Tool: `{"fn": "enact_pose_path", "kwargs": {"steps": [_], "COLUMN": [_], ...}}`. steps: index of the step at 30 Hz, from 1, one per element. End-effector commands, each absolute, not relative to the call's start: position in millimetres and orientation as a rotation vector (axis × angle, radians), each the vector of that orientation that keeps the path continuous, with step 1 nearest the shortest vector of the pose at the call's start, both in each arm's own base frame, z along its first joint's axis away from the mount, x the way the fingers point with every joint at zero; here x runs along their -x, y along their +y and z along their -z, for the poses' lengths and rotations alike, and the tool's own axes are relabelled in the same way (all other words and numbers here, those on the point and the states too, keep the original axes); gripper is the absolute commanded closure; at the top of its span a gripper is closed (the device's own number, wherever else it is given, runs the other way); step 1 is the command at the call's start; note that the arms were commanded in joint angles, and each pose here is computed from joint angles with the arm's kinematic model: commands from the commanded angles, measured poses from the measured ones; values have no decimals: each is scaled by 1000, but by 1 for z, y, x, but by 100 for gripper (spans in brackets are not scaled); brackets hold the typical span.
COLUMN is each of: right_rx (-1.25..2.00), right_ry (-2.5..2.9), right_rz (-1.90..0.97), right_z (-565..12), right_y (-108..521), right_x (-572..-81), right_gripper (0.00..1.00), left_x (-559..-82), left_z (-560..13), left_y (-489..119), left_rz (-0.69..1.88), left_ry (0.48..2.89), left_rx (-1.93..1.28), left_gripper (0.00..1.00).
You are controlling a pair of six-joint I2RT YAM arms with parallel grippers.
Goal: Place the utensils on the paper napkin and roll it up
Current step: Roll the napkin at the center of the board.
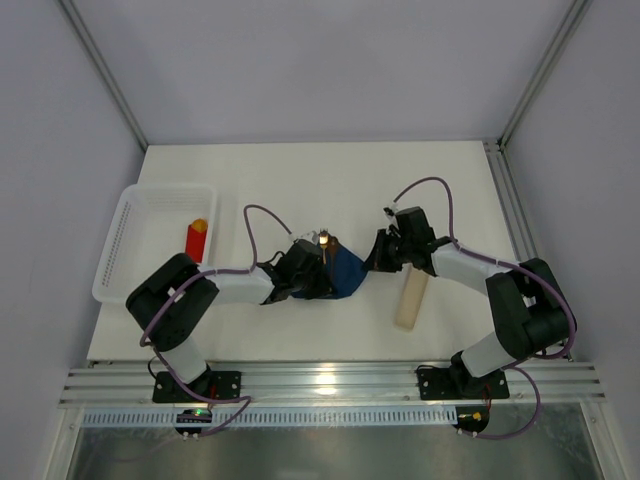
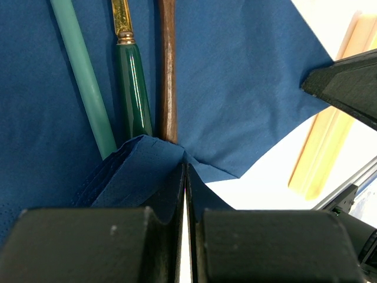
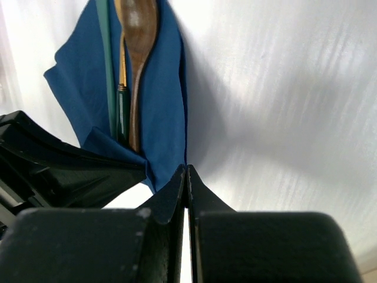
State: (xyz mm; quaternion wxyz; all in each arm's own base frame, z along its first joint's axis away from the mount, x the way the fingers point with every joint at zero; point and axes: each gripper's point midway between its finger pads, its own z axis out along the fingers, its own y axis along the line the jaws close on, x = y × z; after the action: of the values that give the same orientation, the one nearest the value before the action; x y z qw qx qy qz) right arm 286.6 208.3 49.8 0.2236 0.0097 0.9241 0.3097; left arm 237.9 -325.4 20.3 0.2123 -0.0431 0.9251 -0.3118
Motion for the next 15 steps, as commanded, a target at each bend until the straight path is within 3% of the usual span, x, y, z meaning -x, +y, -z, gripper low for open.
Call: {"fn": "enact_pose_path", "kwargs": {"steps": [1, 15], "right_rx": [59, 171], "right_ry": [2444, 2418], "right_rz": [-892, -920], "right_z": [-86, -113], "right_y": [223, 260], "right_x": [-302, -298], "right_gripper": [96, 96], "left_x": [-240, -238], "left_z": [-20, -15], "left_y": [-329, -330], "left_rz": [879, 879], "left_ry": [2550, 2559], "left_rx": [120, 128], "left_gripper": [100, 100]}}
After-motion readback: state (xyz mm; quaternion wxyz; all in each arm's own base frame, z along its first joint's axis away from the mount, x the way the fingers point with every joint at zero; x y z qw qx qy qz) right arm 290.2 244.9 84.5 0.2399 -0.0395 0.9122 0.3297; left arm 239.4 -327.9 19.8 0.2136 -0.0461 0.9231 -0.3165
